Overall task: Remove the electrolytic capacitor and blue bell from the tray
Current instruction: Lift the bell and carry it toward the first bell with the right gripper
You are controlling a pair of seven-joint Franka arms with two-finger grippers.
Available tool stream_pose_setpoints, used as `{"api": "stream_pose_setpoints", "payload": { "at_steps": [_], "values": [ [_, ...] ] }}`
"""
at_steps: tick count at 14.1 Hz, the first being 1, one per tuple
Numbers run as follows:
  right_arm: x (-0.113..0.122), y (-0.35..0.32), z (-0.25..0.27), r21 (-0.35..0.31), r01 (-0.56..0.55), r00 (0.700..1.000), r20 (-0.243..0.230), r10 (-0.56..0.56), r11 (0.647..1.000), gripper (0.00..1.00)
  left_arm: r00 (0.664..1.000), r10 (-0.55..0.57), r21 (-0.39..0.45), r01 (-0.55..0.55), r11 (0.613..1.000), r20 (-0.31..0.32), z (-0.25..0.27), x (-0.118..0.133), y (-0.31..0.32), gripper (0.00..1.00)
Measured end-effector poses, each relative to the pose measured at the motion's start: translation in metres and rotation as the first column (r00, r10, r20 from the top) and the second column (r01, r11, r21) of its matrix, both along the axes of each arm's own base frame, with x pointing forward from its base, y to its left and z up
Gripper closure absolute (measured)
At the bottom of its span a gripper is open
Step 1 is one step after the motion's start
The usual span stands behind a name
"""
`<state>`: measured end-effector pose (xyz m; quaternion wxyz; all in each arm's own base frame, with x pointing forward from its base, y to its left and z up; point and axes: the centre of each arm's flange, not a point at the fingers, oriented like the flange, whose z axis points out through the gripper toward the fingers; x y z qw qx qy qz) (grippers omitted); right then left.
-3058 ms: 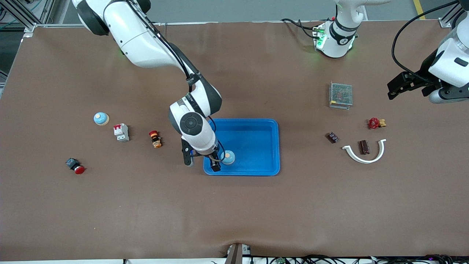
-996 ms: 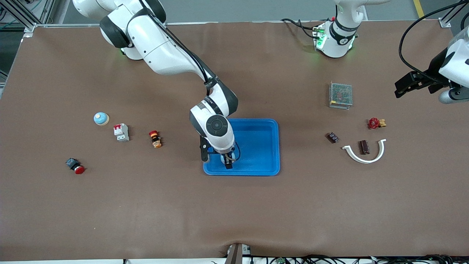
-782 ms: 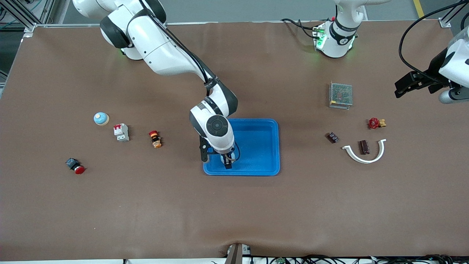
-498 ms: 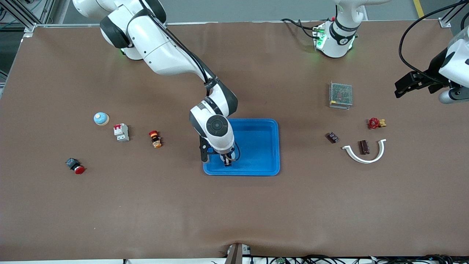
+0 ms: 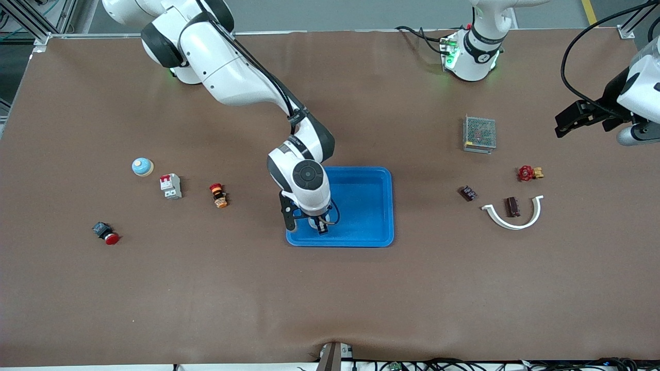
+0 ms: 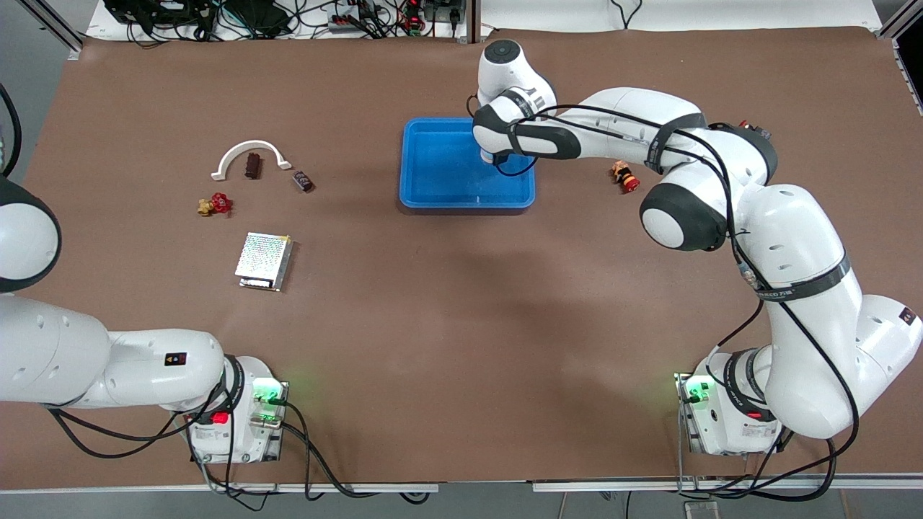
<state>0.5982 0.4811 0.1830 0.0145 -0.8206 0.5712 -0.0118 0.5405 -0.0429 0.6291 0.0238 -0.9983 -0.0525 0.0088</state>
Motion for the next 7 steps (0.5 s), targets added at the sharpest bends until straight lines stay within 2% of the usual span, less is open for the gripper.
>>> {"api": "stream_pose_setpoints", "payload": {
  "at_steps": [3, 5, 7],
  "values": [
    [0.0, -0.001, 0.01, -0.027, -0.178, 0.984, -0.033, 0.177, 0.984, 0.32, 1.0, -0.001, 0.0, 0.001, 1.0, 0.0, 0.0, 0.0, -0.001, 0.0],
    [-0.001, -0.003, 0.025, -0.042, -0.307, 0.95, -0.068, 0.304, 0.951, 0.32, 1.0, -0.003, 0.0, 0.003, 1.0, 0.0, 0.0, 0.0, -0.001, 0.0],
    [0.0, -0.005, 0.045, -0.046, -0.38, 0.923, -0.088, 0.375, 0.924, 0.32, 1.0, -0.004, 0.0, 0.004, 1.0, 0.0, 0.0, 0.0, -0.002, 0.0]
  ]
}}
